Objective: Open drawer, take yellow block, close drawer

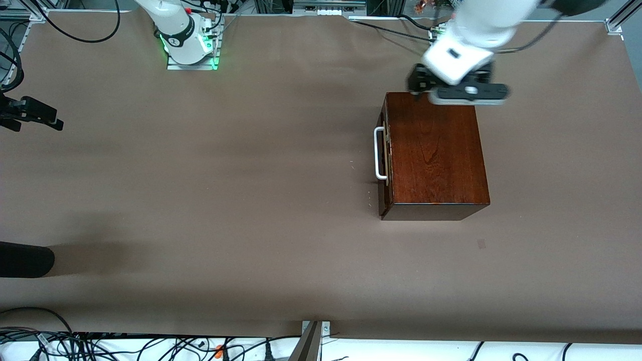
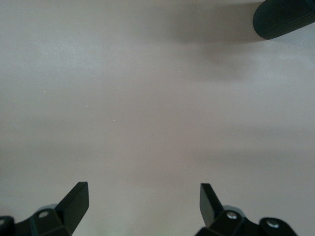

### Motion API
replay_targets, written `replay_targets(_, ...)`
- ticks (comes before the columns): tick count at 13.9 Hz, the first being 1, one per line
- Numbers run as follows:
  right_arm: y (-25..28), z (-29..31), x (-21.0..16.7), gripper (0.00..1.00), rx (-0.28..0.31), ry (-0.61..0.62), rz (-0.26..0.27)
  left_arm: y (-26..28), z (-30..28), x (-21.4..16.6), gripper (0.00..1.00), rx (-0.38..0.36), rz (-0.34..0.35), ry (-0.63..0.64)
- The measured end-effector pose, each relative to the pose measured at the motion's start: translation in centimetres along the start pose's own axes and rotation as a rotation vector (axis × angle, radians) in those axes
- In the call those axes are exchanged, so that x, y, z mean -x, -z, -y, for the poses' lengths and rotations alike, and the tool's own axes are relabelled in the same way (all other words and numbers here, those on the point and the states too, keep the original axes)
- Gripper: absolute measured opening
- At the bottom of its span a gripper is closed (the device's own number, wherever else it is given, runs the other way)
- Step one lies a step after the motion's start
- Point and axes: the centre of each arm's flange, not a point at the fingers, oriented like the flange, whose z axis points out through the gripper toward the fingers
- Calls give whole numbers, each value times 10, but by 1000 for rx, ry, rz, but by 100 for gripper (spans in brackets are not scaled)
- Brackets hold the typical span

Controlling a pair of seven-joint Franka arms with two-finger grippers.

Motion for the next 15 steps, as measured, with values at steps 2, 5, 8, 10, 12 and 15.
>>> replay_targets(2, 0, 0, 0, 100, 0, 0, 0, -20, -51, 15, 100, -42, -11, -9)
replay_targets(5, 0, 0, 0, 100, 0, 0, 0, -56, -108, 26, 100, -100, -9, -29)
replay_targets(8, 0, 0, 0, 100, 0, 0, 1, -108, -146, 18, 100, -133, -35, -22)
replay_targets(10, 0, 0, 0, 100, 0, 0, 1, -140, -155, 10, 100, -166, -29, -30)
replay_targets(12, 0, 0, 0, 100, 0, 0, 1, -170, -157, -1, 100, -207, -15, -42)
replay_targets(15, 0, 0, 0, 100, 0, 0, 1, -194, -157, -8, 100, -235, 2, -52)
